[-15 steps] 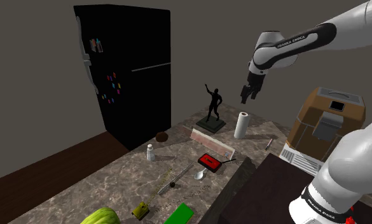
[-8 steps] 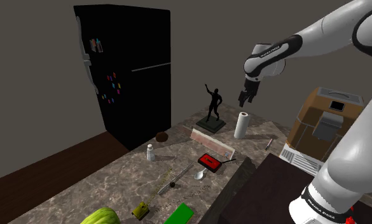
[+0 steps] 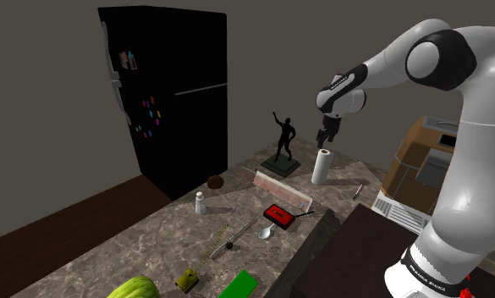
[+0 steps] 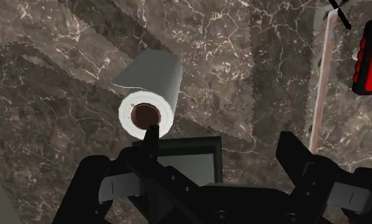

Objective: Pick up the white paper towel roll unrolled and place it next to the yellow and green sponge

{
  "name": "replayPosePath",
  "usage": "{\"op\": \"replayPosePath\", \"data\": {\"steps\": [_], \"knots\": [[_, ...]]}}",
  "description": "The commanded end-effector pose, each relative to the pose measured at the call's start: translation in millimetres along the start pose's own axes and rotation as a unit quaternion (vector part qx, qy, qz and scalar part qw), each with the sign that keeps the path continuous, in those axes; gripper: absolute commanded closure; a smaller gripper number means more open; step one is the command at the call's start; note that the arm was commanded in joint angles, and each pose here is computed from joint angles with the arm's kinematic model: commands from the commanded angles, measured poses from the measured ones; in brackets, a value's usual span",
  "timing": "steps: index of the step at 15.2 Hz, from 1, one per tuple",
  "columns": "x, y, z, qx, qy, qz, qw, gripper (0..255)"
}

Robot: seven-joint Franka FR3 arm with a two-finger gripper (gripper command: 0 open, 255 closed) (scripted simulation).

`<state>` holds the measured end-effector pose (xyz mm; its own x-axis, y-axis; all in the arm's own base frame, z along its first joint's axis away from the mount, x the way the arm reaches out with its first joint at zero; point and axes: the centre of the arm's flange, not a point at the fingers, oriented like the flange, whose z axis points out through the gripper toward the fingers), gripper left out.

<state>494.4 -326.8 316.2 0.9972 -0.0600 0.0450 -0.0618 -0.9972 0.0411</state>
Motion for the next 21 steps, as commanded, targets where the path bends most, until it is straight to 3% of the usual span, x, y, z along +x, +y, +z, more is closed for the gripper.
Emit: {"op": "replayPosePath", "data": {"steps": [1, 7, 14, 21], "knots": [[11.7, 14.7, 19.8, -0.001, -0.001, -0.002, 1.0000, 0], [40.0, 63.3, 71.8, -0.005, -0.007, -0.006, 0.9999, 0], [39.5, 63.6, 108.7, -0.005, -0.007, -0.006, 0.9999, 0], [39.5, 63.7, 111.8, -0.005, -0.007, -0.006, 0.9999, 0]]}}
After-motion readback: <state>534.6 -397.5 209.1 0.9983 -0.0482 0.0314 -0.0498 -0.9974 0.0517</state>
